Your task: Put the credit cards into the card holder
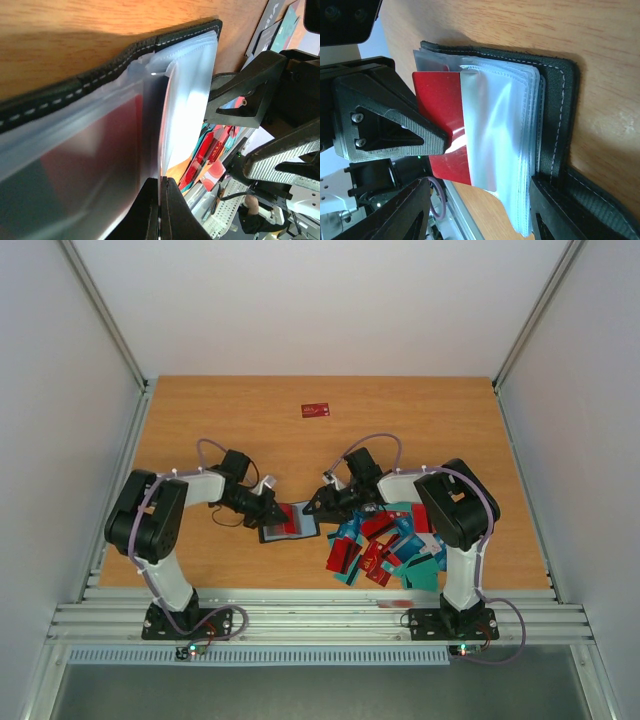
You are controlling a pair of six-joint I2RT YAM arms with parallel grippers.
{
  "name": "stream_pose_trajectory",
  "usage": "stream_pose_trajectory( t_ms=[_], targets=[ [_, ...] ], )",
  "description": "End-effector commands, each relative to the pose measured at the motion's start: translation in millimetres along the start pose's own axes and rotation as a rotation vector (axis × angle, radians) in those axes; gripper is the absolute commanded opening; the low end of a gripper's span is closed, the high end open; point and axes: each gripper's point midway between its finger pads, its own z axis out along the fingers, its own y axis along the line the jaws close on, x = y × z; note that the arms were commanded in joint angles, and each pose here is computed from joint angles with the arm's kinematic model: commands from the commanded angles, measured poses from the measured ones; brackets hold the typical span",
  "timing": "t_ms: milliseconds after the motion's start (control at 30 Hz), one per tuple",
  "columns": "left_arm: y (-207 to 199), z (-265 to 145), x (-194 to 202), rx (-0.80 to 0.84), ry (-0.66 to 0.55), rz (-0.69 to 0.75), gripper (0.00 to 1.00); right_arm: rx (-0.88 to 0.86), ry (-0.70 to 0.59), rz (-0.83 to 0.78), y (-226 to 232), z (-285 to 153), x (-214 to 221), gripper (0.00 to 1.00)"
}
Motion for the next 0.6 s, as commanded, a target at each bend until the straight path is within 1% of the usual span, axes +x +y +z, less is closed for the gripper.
stream_pose_trajectory(
  t_ms=[0, 133, 333, 367, 433, 500, 567],
  targets=[
    [-3.0, 6.9, -0.4, 0.029, 0.044, 0.021, 0.0, 0.002, 0.015, 0.013, -6.9, 7.6, 1.5, 0.56],
    [3.3, 7.9, -0.2, -0.003, 0.062, 0.05, 0.0, 0.002, 0.015, 0.014, -6.7, 7.4, 1.3, 0.56],
    [6.7, 15.5, -3.7, 0.026, 0.067, 0.062, 0.05, -0.003, 0.017, 0.011, -4.9, 8.5, -1.0, 0.56],
    [6.0, 15.7, -4.9, 0.027, 0.063, 0.06, 0.07, -0.004, 0.018, 0.011, -4.4, 8.6, -1.5, 0.56],
    [6.6, 13.4, -7.0, 0.005, 0.052, 0.052, 0.14, -0.005, 0.017, 0.007, -2.4, 8.2, -2.9, 0.56],
    [6.7, 8.1, -7.4, -0.035, 0.037, 0.049, 0.22, -0.008, 0.016, 0.003, -0.3, 7.7, -4.0, 0.56],
    [7.6, 2.0, -6.9, -0.079, 0.027, 0.047, 0.28, -0.009, 0.017, 0.0, 1.3, 7.4, -4.4, 0.56]
  ],
)
